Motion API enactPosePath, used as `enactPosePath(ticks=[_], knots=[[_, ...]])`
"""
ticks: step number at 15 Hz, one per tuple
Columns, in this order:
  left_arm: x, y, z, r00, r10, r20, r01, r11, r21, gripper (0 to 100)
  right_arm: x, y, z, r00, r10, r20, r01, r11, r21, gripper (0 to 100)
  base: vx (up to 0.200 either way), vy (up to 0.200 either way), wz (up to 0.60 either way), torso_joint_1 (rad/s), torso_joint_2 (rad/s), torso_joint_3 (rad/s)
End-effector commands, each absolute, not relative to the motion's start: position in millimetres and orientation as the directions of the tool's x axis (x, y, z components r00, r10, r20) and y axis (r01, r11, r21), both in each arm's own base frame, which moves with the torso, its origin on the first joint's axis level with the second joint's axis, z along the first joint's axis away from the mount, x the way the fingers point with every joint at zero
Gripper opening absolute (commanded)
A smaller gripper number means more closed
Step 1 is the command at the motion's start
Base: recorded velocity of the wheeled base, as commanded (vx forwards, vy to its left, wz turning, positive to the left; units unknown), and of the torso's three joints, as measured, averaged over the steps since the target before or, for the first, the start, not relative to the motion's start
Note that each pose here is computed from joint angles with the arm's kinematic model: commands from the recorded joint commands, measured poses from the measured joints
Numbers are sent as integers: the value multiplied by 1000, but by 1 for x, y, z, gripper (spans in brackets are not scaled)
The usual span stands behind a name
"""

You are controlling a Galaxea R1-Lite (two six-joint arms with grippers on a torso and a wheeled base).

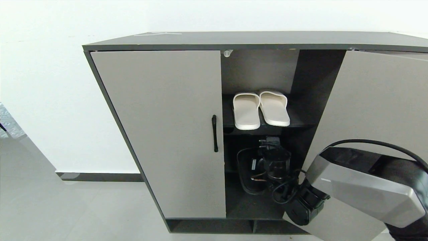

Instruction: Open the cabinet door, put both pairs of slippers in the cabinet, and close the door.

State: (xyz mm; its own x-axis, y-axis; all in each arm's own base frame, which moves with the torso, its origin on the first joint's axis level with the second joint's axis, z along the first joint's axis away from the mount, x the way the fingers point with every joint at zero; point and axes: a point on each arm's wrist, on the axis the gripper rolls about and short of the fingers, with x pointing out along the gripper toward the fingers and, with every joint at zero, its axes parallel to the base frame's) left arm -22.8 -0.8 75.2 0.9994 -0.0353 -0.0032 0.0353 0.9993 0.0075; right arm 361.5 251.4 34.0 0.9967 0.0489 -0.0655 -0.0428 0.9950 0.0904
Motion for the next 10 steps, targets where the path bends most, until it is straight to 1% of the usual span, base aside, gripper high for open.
enactPosePath(ticks=[1, 3, 5, 6, 10], knots=[[-23, -1, 75, 999, -35, -5, 35, 999, 8, 0, 380, 261, 25, 998, -17, -64, 21, 998, 67, 0, 0, 0, 0, 0, 0, 0], [-23, -1, 75, 999, -35, -5, 35, 999, 8, 0, 381, 262, 18, 997, -17, -75, 21, 999, 42, 0, 0, 0, 0, 0, 0, 0], [-23, -1, 75, 999, -35, -5, 35, 999, 8, 0, 386, 264, 18, 998, -18, -61, 21, 999, 38, 0, 0, 0, 0, -1, 1, -47], [-23, -1, 75, 999, -37, -5, 37, 999, 8, 0, 392, 267, 24, 999, -19, -34, 20, 999, 35, 0, 0, 0, 0, 2, 2, -183], [-23, -1, 75, 999, -35, -5, 35, 999, 8, 0, 399, 273, 35, 1000, -12, -10, 13, 1000, 20, 0, 0, 0, 0, 4, 1, -192]])
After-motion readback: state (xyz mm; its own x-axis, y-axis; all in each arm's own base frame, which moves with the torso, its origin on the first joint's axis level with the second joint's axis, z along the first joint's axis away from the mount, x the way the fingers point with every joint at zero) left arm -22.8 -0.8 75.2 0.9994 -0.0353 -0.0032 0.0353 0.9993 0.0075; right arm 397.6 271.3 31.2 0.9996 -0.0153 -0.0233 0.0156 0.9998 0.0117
